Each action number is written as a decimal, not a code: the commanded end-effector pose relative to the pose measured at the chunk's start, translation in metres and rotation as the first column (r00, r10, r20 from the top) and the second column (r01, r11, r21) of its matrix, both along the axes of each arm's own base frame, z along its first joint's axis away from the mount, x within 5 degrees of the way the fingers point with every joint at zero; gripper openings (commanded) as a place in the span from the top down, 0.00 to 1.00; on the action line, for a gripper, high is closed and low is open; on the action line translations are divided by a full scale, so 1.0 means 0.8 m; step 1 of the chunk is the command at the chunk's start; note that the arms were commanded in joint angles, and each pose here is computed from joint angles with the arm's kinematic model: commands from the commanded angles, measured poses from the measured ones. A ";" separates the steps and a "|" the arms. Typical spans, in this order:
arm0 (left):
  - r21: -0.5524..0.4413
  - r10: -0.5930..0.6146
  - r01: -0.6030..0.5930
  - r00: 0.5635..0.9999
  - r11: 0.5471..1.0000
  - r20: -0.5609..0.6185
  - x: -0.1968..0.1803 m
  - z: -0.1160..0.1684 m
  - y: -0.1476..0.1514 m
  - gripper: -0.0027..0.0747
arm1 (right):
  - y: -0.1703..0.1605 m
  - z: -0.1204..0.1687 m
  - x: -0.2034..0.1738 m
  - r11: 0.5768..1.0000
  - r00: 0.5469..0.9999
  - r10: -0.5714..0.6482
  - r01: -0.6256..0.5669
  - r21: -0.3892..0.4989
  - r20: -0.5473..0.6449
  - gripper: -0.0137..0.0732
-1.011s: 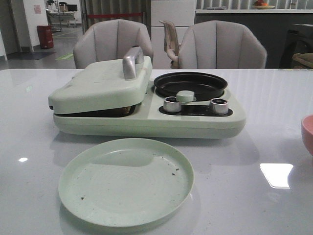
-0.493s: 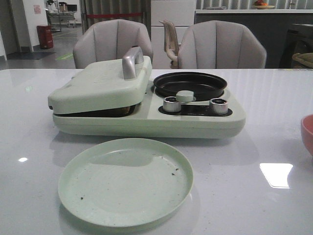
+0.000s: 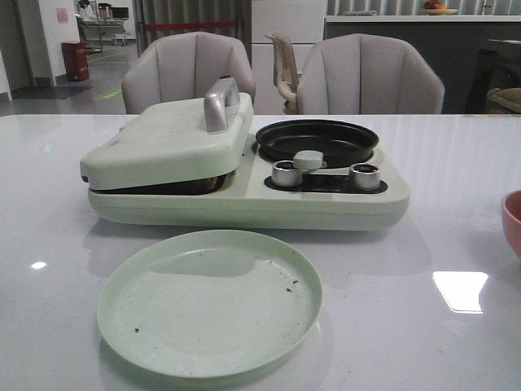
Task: Make breakfast with bread and shrimp
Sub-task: 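Grasp the rim of the pink bowl with the right gripper, then lift the pink bowl and tip the shrimp into the frying pan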
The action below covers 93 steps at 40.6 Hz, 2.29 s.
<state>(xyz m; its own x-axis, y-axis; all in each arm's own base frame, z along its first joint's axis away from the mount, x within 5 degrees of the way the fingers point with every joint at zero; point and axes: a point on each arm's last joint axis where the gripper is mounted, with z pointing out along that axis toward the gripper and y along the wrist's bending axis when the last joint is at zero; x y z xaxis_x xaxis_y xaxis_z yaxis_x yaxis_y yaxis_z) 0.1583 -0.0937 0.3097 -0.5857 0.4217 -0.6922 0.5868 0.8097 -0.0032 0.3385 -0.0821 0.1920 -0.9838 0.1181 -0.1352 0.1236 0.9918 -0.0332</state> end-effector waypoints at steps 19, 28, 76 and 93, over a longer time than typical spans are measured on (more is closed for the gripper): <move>-0.056 0.012 -0.007 0.997 0.998 0.082 0.002 0.017 -0.002 0.82 | -0.002 0.027 0.004 1.000 0.998 0.012 -0.011 -0.016 0.067 0.73; -0.053 0.011 -0.007 0.996 0.999 0.083 0.002 0.017 -0.002 0.82 | 0.018 0.065 0.002 0.994 0.986 0.093 -0.084 -0.065 0.141 0.80; -0.037 0.010 -0.006 0.995 0.999 0.104 0.004 0.018 -0.001 0.82 | 0.323 0.222 0.079 0.463 0.406 0.741 0.268 -0.845 0.535 0.79; -0.037 0.010 -0.006 0.995 0.999 0.104 0.004 0.018 -0.001 0.82 | 0.345 0.208 0.086 0.396 0.433 0.745 0.327 -0.858 0.508 0.79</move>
